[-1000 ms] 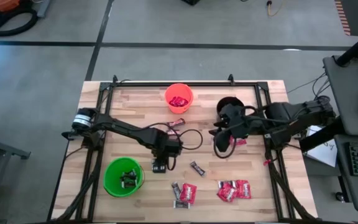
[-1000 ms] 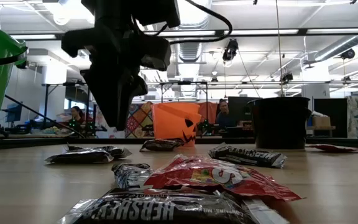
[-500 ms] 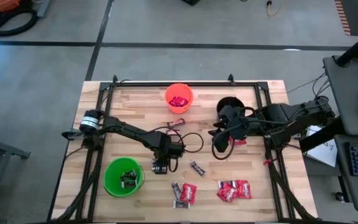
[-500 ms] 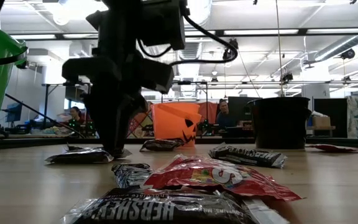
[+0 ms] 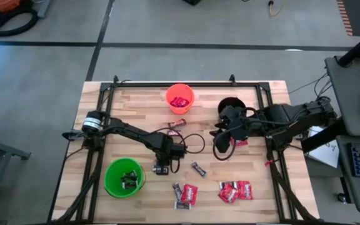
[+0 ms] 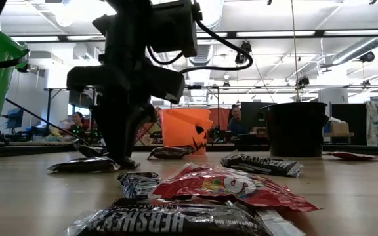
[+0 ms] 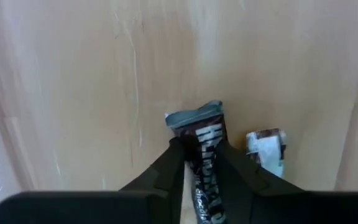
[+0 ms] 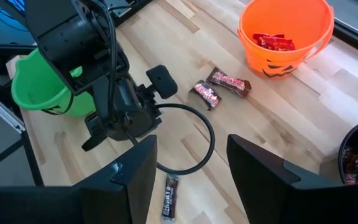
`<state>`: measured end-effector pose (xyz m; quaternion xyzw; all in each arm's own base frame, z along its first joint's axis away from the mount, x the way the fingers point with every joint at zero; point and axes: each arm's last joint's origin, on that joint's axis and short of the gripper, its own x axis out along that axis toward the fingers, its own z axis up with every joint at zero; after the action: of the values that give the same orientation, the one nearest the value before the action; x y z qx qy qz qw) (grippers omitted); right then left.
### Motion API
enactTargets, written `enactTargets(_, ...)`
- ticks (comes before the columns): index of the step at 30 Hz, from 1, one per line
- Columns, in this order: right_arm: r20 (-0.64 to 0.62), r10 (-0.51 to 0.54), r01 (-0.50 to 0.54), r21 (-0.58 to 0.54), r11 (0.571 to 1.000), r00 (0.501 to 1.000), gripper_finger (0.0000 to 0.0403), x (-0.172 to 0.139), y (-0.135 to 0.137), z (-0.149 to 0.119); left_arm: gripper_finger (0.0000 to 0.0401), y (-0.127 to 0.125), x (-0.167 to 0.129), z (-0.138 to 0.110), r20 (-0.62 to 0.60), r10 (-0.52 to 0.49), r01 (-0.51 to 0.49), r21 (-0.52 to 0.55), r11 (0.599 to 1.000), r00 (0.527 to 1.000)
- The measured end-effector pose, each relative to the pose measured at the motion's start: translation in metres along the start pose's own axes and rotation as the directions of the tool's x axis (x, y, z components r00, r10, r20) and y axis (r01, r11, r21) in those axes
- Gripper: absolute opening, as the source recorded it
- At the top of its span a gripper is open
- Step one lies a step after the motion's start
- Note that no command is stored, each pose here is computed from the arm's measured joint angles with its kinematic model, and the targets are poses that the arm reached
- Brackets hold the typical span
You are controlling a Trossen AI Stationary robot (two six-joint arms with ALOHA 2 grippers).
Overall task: Sort candy
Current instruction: Put the black chocolate into the green bucket
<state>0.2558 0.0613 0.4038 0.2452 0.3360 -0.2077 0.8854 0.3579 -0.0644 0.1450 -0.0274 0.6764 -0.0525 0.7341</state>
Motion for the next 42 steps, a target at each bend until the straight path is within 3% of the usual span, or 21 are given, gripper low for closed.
enactTargets(14,0.0,-0.001,0.001,-0.009,1.0,1.0,0.0187,0.0,0.0,0.0,0.0038,0.001,-0.006,-0.001,0.017,0.002,-0.003,0.034,0.999,1.0)
enactTargets(20,0.002,-0.003,0.003,-0.01,1.0,1.0,0.0187,0.0,0.0,0.0,0.0038,0.004,-0.032,-0.005,0.058,0.003,-0.006,0.038,0.999,0.998)
enactTargets(28,0.028,-0.025,0.025,-0.008,1.0,0.999,0.0187,0.0,-0.001,0.001,0.0038,0.011,-0.112,-0.002,0.244,0.012,-0.038,0.098,0.994,0.97)
enactTargets(33,0.03,-0.022,0.022,0.002,1.0,0.999,0.0187,0.0,0.0,0.001,0.0038,0.007,-0.172,-0.012,0.213,0.009,-0.032,0.107,0.994,0.977)
enactTargets(38,0.031,-0.02,0.02,0.009,1.0,0.999,0.0187,0.0,0.0,0.001,0.0038,-0.01,-0.229,-0.025,0.197,-0.104,0.092,0.069,0.993,0.975)
enactTargets(42,0.032,-0.02,0.02,0.01,1.0,0.999,0.0187,0.0,0.0,0.001,0.0038,-0.028,-0.258,-0.038,0.197,-0.13,0.116,0.078,0.99,0.972)
